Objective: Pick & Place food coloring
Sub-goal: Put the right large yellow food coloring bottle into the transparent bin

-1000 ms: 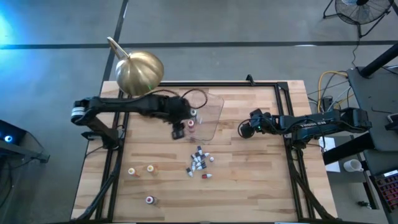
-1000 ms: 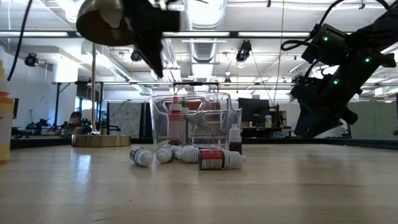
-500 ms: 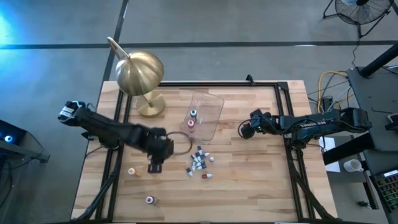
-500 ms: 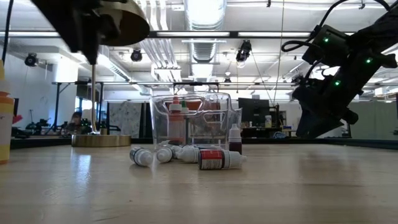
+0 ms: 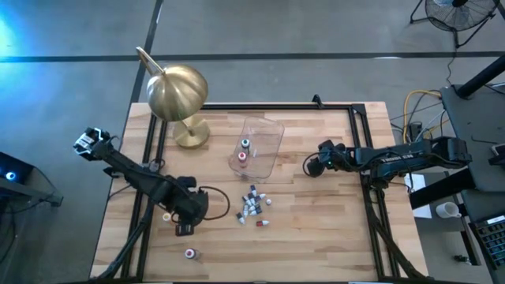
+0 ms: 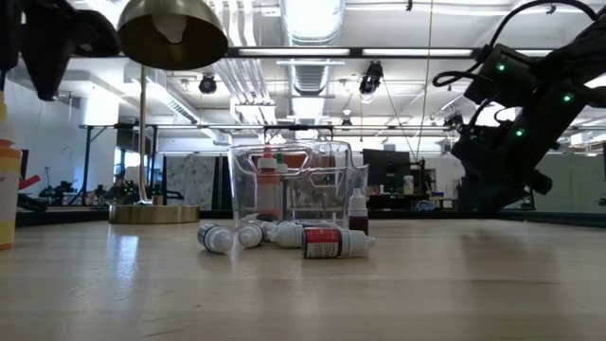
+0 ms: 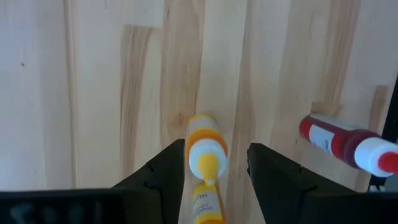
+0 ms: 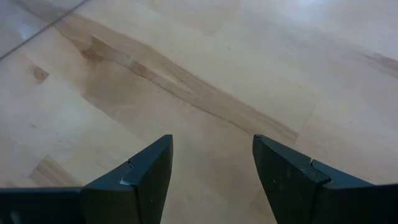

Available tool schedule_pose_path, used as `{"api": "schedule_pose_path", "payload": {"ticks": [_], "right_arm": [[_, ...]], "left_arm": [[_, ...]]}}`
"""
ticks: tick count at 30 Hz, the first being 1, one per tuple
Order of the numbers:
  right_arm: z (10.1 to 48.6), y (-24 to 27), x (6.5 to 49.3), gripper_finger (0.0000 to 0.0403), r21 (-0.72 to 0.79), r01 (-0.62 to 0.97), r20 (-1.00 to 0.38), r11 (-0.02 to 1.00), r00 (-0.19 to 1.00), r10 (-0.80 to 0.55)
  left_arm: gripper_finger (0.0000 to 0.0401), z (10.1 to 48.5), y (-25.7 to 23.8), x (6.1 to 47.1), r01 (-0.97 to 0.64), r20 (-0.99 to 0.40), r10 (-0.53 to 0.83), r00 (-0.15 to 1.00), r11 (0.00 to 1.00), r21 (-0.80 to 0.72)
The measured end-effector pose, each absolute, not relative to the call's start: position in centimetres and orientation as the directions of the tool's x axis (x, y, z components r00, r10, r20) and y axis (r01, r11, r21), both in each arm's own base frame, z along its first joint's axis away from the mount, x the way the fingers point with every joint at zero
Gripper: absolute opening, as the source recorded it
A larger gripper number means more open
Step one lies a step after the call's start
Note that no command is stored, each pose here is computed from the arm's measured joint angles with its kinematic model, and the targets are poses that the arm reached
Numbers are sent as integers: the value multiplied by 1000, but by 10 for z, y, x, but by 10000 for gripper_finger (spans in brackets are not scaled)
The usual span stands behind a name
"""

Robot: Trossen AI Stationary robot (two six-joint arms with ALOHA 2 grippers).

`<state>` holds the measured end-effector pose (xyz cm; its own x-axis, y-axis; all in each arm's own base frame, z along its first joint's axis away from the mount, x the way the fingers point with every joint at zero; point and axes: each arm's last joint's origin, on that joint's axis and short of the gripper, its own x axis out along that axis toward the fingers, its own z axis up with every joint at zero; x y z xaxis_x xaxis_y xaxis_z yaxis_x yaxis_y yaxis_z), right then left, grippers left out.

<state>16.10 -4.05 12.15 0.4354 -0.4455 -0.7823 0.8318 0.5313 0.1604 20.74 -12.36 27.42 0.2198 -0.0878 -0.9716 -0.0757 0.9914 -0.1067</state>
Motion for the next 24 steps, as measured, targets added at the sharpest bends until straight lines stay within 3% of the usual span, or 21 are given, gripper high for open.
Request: {"api": "schedule_pose_path", "payload": {"ticks": [9, 24], "right_arm": [[116, -40, 156, 215, 203, 866, -793, 458, 419, -442], [117, -40, 157, 215, 203, 864, -791, 461, 422, -443]], "left_arm": [[147, 259, -124, 201, -85, -984, -82, 160, 992, -96], [147, 231, -123, 198, -114, -986, -78, 150, 989, -95]]}}
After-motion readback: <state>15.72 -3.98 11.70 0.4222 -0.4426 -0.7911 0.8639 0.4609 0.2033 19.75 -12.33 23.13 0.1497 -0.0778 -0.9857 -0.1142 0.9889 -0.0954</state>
